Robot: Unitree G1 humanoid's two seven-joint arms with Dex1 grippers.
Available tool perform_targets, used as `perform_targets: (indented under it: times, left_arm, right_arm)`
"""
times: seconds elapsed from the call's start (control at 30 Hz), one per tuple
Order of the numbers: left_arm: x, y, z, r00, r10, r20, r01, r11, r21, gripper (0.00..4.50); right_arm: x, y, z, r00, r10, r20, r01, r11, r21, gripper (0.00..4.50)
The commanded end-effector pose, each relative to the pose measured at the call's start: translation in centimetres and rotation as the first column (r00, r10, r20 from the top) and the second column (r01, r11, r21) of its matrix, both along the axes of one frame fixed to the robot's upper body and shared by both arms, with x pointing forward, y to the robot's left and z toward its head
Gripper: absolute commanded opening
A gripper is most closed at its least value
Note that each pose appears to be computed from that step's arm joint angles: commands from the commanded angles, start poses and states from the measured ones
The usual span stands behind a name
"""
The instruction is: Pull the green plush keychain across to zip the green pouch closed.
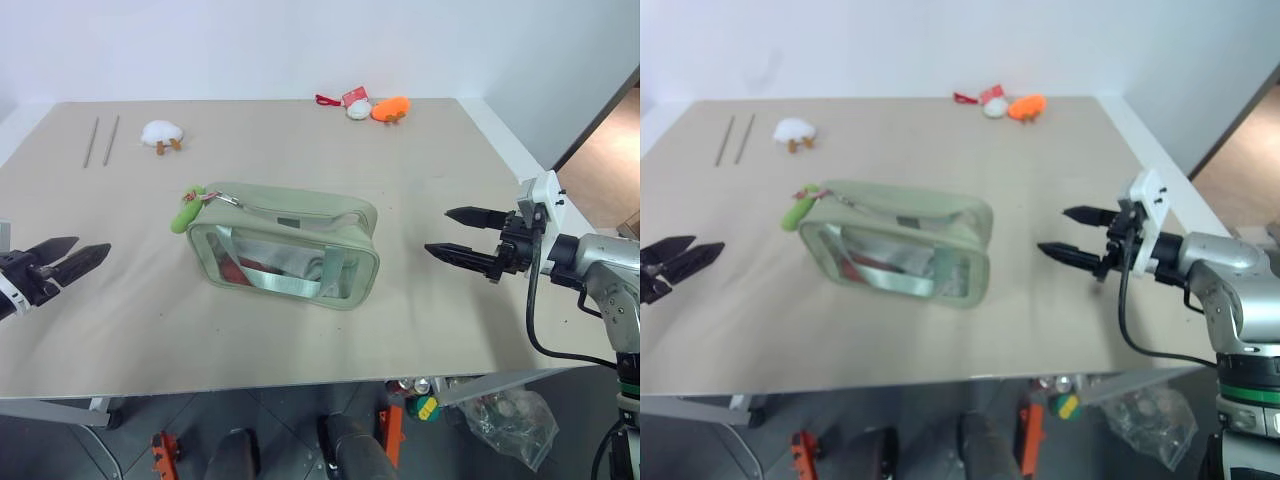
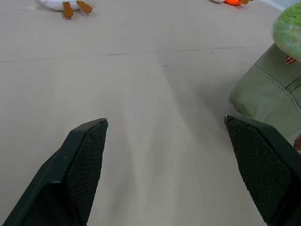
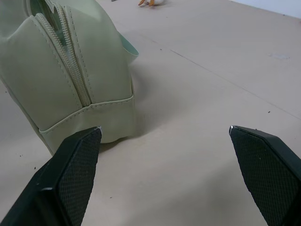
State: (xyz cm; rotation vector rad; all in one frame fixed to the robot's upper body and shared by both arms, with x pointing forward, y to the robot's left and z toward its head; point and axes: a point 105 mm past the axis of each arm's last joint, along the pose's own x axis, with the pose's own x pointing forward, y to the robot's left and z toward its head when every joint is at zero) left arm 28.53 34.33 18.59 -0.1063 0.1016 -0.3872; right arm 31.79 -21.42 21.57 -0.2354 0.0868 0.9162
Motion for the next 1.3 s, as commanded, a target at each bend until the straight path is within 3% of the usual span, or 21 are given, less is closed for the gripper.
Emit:
perform_targets:
  times: [0.03,0.43,0.63,0.73,0.87,1.07,1.3]
  left_arm:
    - [0.0,0.1,1.5,0.999,0.004,0.052,-0.005,1.000,0.022,4.11]
    - [0.1,-1.3,1.7,0.996,-0.038,0.076,0.035,0.999,0.037,4.11]
    - [0.5,-3.8,6.2,0.970,-0.167,0.177,0.156,0.985,0.073,4.11]
    - [0.0,-6.7,7.2,0.928,-0.339,0.159,0.305,0.931,0.203,4.11]
    - [-0.4,-8.4,8.9,0.881,-0.436,0.183,0.383,0.885,0.267,4.11]
    - [-0.7,-9.8,10.7,0.830,-0.514,0.216,0.440,0.841,0.314,4.11]
    - [-1.9,-12.5,11.0,0.751,-0.624,0.217,0.548,0.772,0.324,4.11]
  right_arm:
    - [-0.3,0.1,1.8,0.997,0.013,0.070,-0.013,1.000,-0.012,4.50]
    - [0.2,0.5,2.0,0.995,0.004,0.099,-0.002,1.000,-0.025,4.50]
    - [2.5,1.2,8.3,0.963,-0.071,0.261,0.062,0.997,0.041,4.50]
    - [0.5,5.3,12.4,0.942,0.137,0.306,-0.159,0.986,0.047,4.50]
    - [-2.0,8.9,14.5,0.893,0.341,0.294,-0.368,0.929,0.041,4.50]
    - [-3.5,13.4,14.1,0.837,0.507,0.203,-0.489,0.862,-0.138,4.50]
    - [-1.9,17.2,11.4,0.870,0.493,-0.002,-0.476,0.839,-0.264,4.50]
